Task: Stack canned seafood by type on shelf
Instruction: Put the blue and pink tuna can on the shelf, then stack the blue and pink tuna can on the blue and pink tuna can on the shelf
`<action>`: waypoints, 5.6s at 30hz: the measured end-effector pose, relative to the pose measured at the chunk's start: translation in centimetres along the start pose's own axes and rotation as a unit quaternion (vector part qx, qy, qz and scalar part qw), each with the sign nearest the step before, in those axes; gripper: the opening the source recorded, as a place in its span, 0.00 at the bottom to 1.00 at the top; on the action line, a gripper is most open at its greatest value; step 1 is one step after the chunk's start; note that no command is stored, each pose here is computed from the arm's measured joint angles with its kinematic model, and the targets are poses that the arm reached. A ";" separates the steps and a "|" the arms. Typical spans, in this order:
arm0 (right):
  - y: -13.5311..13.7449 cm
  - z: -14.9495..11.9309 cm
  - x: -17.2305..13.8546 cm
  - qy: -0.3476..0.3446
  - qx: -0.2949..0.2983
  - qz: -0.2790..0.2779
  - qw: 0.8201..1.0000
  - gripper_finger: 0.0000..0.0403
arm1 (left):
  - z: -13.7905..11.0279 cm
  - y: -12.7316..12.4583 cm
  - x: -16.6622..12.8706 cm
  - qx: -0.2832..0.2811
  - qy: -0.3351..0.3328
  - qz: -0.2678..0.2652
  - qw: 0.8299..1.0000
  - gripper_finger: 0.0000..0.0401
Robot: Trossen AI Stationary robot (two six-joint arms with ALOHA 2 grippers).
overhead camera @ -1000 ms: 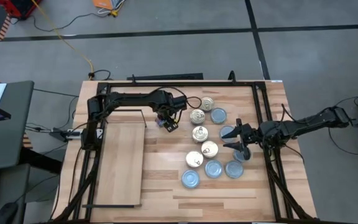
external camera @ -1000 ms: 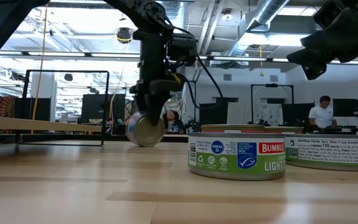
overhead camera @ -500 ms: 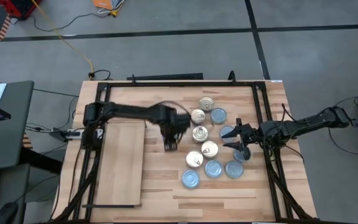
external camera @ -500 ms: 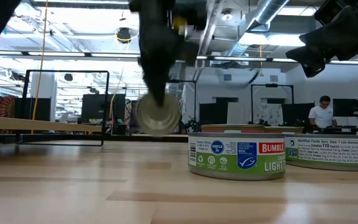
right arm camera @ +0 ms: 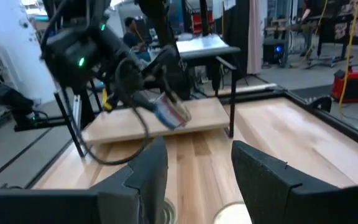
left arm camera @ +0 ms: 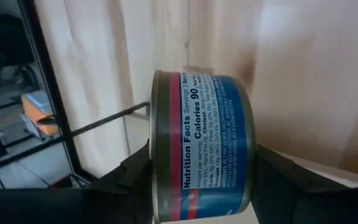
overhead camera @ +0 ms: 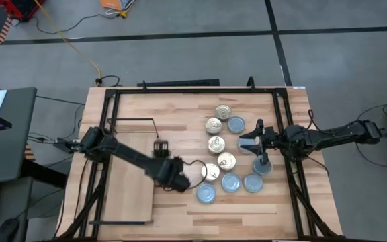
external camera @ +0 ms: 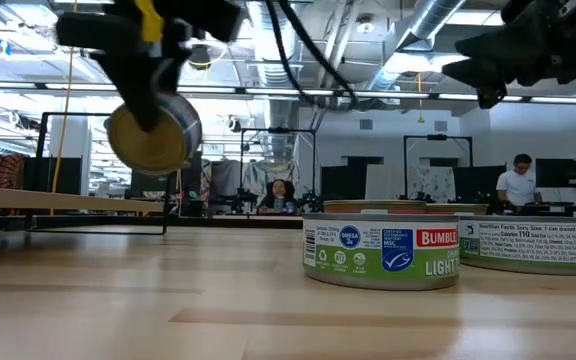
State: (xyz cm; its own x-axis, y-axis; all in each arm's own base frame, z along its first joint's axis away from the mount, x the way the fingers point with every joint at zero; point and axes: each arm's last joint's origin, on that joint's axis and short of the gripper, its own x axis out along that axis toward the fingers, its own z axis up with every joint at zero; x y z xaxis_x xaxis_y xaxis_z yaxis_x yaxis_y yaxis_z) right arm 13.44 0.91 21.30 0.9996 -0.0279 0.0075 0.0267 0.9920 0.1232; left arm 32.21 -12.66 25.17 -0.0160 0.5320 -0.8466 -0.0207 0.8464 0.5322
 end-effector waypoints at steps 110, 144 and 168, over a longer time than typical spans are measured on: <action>1.5 -0.9 1.3 0.025 0.029 0.046 0.998 0.51 | -6.0 5.6 -1.4 -0.232 -0.169 -0.094 0.953 0.74; 1.0 -1.0 0.4 0.044 0.036 0.030 0.998 0.51 | 8.2 10.0 9.9 -0.359 -0.244 -0.275 0.858 0.74; -3.1 4.0 1.0 0.025 -0.053 -0.086 0.995 0.51 | 8.8 24.8 20.4 -0.299 -0.309 -0.340 0.836 0.74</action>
State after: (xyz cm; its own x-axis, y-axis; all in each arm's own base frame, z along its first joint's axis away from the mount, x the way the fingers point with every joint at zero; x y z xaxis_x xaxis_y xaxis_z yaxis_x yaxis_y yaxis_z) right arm 14.31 -2.72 24.87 0.9791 -0.1956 -0.0554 0.1966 0.9804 0.0137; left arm 40.21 19.42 21.07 0.7189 0.0007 -0.6951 -0.3134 0.8929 -0.3232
